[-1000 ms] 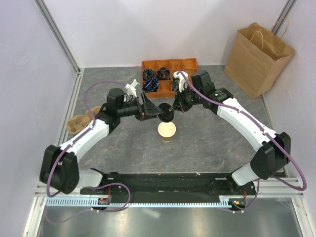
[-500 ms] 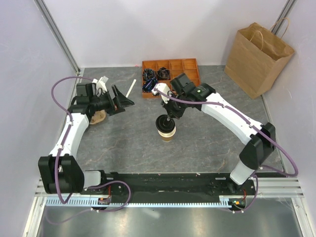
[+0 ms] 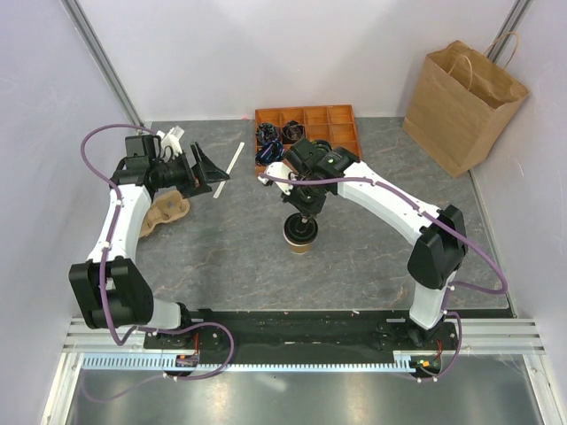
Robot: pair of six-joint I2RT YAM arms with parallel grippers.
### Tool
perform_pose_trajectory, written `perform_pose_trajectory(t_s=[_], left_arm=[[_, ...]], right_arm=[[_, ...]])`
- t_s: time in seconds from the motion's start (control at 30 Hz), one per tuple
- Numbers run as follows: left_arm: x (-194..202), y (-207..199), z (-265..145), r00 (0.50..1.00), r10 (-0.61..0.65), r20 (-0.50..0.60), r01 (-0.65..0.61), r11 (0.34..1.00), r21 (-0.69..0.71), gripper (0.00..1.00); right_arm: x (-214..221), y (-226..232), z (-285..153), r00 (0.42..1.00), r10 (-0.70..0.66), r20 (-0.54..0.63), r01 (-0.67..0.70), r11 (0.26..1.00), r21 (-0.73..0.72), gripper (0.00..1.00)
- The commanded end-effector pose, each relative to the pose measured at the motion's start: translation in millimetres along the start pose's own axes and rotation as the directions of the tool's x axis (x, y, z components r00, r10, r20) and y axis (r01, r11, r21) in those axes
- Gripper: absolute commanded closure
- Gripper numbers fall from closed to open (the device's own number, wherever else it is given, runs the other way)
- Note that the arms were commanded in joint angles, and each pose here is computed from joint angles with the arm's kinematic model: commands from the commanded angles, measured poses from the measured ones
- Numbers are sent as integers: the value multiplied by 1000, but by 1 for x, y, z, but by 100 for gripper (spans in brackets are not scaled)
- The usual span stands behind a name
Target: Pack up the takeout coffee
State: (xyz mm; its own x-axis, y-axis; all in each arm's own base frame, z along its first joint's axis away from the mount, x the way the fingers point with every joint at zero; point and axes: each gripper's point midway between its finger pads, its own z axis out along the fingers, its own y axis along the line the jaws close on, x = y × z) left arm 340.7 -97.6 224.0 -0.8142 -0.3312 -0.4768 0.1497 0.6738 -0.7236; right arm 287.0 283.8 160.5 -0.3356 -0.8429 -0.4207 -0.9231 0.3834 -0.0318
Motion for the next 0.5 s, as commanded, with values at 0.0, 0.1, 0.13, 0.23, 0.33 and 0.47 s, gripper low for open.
perform_pose_trajectory(t_s=[0.0, 0.1, 0.13, 0.23, 0.33, 0.47], left_arm=[[-7, -5, 0, 1000, 21, -1, -21, 1000, 22, 0], [-10, -4, 1, 1000, 15, 7, -15, 1000, 14, 0], [-10, -4, 1, 1000, 19, 12, -19, 1000, 7, 0], [-10, -3, 0, 1000, 15, 14, -15, 1000, 4, 0], [-8, -3, 0, 1000, 14, 13, -14, 1000, 4, 0], [-7, -2, 0, 1000, 15, 19, -15, 1000, 0, 0]], right_arm=[[-6, -8, -1, 1000, -14, 8, 13, 998, 55, 100], [-11, -13, 1, 999, -12, 31, 9, 997, 82, 100], [-12, -14, 2, 999, -8, 36, 5, 996, 88, 100], [-12, -15, 6, 999, -12, 33, 9, 996, 94, 100], [-12, -14, 12, 1000, -15, 23, 13, 996, 87, 100], [-9, -9, 18, 1000, -25, 7, 24, 997, 72, 100]])
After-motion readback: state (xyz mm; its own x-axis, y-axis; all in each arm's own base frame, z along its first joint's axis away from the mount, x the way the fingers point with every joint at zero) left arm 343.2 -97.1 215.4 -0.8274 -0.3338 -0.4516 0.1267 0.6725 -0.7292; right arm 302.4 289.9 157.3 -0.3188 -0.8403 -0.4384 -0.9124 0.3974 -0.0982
